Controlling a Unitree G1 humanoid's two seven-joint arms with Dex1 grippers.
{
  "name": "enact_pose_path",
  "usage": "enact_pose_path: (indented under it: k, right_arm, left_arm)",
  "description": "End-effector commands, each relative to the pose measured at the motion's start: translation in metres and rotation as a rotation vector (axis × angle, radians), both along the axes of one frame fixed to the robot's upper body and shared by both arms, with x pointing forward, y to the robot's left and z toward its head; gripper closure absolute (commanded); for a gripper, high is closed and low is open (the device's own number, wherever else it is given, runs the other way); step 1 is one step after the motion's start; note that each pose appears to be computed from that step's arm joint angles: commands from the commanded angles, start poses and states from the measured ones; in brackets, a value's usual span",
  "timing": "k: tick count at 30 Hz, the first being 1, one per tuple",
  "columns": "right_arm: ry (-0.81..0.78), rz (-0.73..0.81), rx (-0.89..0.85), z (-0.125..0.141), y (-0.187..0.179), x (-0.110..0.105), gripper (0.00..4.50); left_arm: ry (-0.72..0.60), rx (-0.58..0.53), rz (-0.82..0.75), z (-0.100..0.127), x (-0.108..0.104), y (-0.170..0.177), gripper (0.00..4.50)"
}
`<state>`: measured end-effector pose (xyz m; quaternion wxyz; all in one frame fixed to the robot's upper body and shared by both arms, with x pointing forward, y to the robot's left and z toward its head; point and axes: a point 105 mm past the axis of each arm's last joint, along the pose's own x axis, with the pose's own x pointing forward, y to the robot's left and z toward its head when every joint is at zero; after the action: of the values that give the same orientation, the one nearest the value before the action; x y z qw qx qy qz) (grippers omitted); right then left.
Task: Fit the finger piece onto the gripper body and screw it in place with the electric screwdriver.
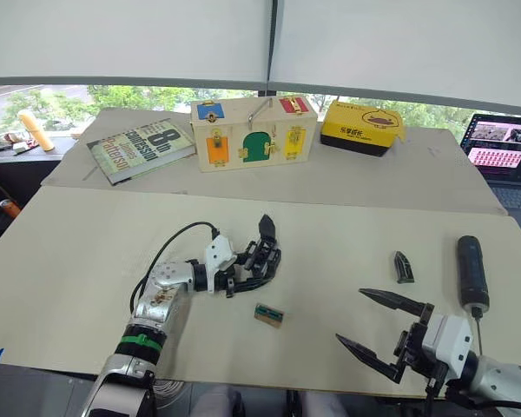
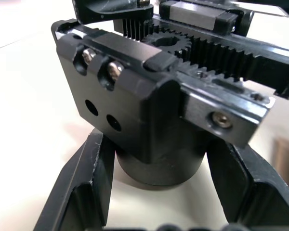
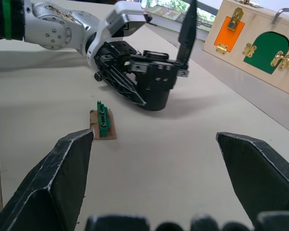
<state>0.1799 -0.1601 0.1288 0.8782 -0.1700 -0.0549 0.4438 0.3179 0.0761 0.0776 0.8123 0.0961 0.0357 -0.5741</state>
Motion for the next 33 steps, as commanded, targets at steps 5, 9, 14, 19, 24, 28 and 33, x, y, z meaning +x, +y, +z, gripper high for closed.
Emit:
enact_pose_path:
  k: [5,9,14,19,24,28,33]
  right_arm:
    - [-0.038,0.034,0.000,0.006,0.002,0.003,0.00]
    - [-0.040,0.034,-0.001,0.006,0.001,0.004,0.00]
    - [-0.038,0.030,0.000,0.006,0.002,0.003,0.00]
    - [-0.037,0.025,0.000,0.005,0.001,0.001,0.00]
    - [-0.036,0.021,-0.008,0.005,-0.002,0.000,0.00]
    - [-0.036,0.016,-0.017,0.007,-0.006,-0.001,0.00]
    - [-0.028,-0.028,-0.028,0.007,-0.015,-0.007,0.00]
  left_arm:
    - [-0.083,0.023,0.024,0.013,-0.002,-0.024,2.21]
    - [-0.071,0.020,0.028,0.009,-0.006,-0.029,2.21]
    - [-0.040,0.036,0.029,0.001,-0.011,-0.032,2.21]
    - [0.000,0.055,0.036,-0.009,-0.015,-0.029,2.21]
    - [0.021,0.090,0.022,-0.020,-0.019,-0.023,1.41]
    - [0.014,0.085,0.040,-0.017,-0.015,-0.015,0.03]
    - [0.008,0.073,0.067,-0.010,-0.012,0.022,0.03]
